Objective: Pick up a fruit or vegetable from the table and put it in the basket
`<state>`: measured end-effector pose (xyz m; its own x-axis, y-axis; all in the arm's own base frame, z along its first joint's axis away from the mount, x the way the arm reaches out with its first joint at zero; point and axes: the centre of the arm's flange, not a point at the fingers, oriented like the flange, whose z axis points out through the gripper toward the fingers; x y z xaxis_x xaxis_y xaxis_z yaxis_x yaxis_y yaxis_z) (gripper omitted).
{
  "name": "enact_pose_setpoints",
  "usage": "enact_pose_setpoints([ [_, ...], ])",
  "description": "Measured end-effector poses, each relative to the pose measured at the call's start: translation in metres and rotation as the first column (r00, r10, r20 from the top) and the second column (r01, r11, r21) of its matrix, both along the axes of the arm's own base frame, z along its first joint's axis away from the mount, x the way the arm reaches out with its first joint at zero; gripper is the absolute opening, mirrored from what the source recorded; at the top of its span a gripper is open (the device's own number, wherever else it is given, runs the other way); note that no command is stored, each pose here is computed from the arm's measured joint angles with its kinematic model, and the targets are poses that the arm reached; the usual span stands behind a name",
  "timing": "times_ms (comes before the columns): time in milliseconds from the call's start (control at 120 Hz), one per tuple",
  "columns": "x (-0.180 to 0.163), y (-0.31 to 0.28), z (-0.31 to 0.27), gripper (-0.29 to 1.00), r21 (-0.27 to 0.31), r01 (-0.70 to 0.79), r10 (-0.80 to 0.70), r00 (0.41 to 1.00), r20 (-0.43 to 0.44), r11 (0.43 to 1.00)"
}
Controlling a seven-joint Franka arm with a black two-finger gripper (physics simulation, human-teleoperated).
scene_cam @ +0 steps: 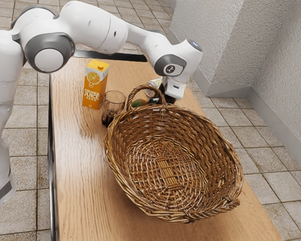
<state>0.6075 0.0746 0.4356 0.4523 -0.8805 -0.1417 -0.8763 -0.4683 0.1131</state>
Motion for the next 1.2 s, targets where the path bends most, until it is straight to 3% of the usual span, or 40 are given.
enact_pose_setpoints([
  [83,-0.005,0.001,0.029,0.22,-0.008,0.0,0.0,0.999,0.048,1.0],
  [242,-0.025,0.008,0.147,0.17,-0.026,-0.001,0.007,0.977,0.211,1.0],
  [392,-0.056,0.018,0.245,0.21,-0.023,-0.01,0.017,0.947,0.321,1.0],
  [558,-0.078,0.026,0.268,0.18,-0.031,-0.028,0.036,0.949,0.312,0.999],
  [642,-0.077,-0.004,0.269,0.16,-0.029,0.017,-0.008,0.955,0.297,0.999],
  [767,-0.083,-0.145,0.269,0.13,-0.029,0.253,-0.236,0.933,0.273,0.967],
  [867,-0.129,-0.291,0.27,0.11,-0.022,0.492,-0.47,0.843,0.261,0.87],
  [933,-0.156,-0.341,0.27,0.1,-0.018,0.568,-0.545,0.799,0.254,0.823],
  [1008,-0.157,-0.341,0.269,0.08,-0.014,0.554,-0.533,0.808,0.25,0.833],
  [1200,-0.117,-0.257,0.268,0.06,-0.005,0.362,-0.35,0.904,0.245,0.932],
])
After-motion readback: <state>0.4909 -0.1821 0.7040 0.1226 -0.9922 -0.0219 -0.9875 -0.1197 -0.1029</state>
